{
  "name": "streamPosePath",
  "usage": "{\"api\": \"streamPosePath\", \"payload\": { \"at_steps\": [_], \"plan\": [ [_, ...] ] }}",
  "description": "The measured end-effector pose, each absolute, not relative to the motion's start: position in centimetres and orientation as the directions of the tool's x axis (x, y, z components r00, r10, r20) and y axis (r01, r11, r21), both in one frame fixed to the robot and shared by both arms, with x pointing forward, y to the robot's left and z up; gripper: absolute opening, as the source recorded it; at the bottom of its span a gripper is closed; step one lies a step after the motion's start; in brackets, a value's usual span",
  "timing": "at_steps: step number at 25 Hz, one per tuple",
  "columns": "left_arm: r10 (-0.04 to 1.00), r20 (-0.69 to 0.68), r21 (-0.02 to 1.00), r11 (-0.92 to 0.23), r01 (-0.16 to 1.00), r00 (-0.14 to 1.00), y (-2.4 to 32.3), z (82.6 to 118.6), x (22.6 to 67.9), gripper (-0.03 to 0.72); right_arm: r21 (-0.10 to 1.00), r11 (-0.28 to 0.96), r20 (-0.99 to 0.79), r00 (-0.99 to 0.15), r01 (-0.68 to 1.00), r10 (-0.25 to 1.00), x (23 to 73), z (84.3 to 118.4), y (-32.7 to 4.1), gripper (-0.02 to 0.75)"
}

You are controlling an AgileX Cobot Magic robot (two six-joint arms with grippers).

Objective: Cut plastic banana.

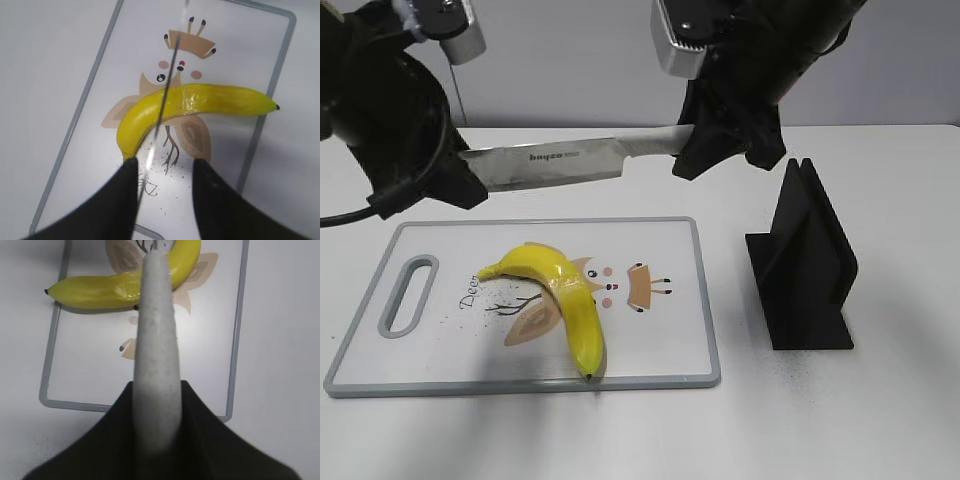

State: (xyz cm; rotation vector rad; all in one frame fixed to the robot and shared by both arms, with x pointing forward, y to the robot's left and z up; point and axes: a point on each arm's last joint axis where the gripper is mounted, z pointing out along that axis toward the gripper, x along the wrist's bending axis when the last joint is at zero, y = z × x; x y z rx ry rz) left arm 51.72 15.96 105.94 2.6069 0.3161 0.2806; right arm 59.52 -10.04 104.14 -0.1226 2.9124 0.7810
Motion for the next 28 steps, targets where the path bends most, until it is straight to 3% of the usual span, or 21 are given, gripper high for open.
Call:
{"api": "streamPosePath", "payload": {
  "at_steps": [3,5,8,12,15,18,23,28],
  "plan": [
    [0.281,0.14,0.508,-0.843,0.175,0.949,15.9,106.0,51.8,0.557,0.496,0.863,-0.15,-0.988,-0.1,-0.028,59.7,104.2,-10.0,0.162],
    [0.289,0.155,0.517,-0.839,0.172,0.945,15.9,106.2,51.9,0.615,0.49,0.866,-0.157,-0.987,-0.098,-0.024,59.8,104.1,-10.1,0.162],
    [0.35,0.182,0.535,-0.819,0.206,0.919,16.1,107.2,52.4,0.622,0.466,0.88,-0.16,-0.987,-0.095,-0.021,59.8,104.0,-10.3,0.162],
    [0.572,0.171,0.546,-0.733,0.405,0.802,17.9,108.9,53.8,0.622,0.45,0.892,-0.105,-0.99,0.033,0.09,59.8,103.9,-10.6,0.162],
    [0.736,0.142,0.512,-0.627,0.587,0.662,20.2,109.6,54.5,0.619,0.457,0.849,-0.006,-0.954,0.264,0.299,59.8,104.1,-10.7,0.162],
    [0.865,0.074,0.456,-0.473,0.754,0.497,23.1,109.5,54.7,0.613,0.441,0.74,0.085,-0.844,0.508,0.529,60.0,104.9,-10.9,0.162],
    [0.957,-0.014,0.278,-0.274,0.921,0.289,27.6,108.9,53.7,0.599,0.383,0.612,0.123,-0.695,0.691,0.708,60.0,106.4,-11.6,0.162],
    [0.987,-0.031,0.245,-0.145,0.959,0.157,30.3,108.6,51.6,0.587,0.32,0.512,0.188,-0.583,0.797,0.79,58.6,107.6,-12.2,0.162]
  ]
}}
